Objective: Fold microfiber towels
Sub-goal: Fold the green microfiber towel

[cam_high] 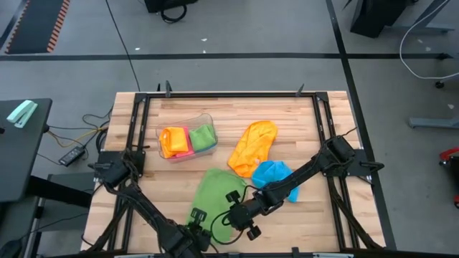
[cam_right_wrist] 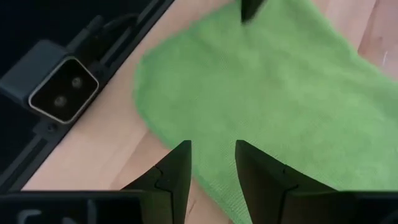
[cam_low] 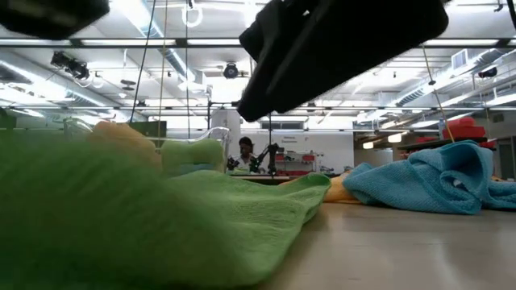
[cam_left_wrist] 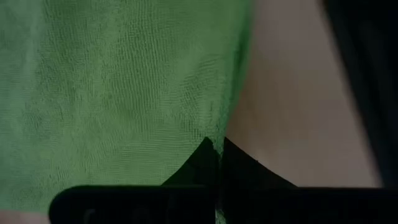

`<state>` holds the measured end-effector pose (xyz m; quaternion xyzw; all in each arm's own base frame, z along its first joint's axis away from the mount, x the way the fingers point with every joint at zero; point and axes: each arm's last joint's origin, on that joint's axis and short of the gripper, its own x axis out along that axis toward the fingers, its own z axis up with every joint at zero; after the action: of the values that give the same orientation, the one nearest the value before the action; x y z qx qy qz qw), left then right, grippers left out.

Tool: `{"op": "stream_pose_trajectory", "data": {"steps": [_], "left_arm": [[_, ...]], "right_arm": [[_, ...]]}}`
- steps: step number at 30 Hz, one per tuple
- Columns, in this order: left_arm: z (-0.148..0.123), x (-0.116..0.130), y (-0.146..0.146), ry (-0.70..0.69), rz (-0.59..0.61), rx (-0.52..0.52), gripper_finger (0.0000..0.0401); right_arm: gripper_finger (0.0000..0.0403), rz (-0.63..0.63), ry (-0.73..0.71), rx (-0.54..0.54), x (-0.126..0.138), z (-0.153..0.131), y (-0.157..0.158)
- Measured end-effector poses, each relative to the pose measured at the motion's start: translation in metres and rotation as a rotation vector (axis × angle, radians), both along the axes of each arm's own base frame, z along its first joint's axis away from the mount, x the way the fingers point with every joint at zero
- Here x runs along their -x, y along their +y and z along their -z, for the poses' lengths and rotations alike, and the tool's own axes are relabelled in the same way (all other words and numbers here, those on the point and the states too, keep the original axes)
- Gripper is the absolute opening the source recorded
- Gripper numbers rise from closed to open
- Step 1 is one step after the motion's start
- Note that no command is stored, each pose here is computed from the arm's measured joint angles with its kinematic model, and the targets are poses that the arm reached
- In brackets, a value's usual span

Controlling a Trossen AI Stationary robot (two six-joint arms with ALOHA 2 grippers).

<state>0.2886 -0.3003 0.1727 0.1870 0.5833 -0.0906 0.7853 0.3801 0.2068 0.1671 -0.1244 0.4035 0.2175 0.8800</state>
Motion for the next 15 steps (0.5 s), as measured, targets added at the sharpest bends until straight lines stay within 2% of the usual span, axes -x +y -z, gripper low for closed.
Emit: {"op": "stream_pose_trajectory", "data": {"steps": [4, 9, 15], "left_arm": [[-0.013, -0.006, 0.002, 0.071, -0.01, 0.11, 0.0007], [-0.022, -0.011, 0.006, 0.149, -0.025, 0.194, 0.0017], [-0.021, -0.018, 0.018, 0.212, -0.037, 0.208, 0.001]], "right_arm": [[0.0133, 0.019, 0.029, 0.042, 0.003, 0.003, -0.002], [0.0133, 0.025, 0.033, 0.066, 0.003, 0.004, -0.003], [0.0133, 0.019, 0.051, 0.078, 0.006, 0.005, -0.002]]}}
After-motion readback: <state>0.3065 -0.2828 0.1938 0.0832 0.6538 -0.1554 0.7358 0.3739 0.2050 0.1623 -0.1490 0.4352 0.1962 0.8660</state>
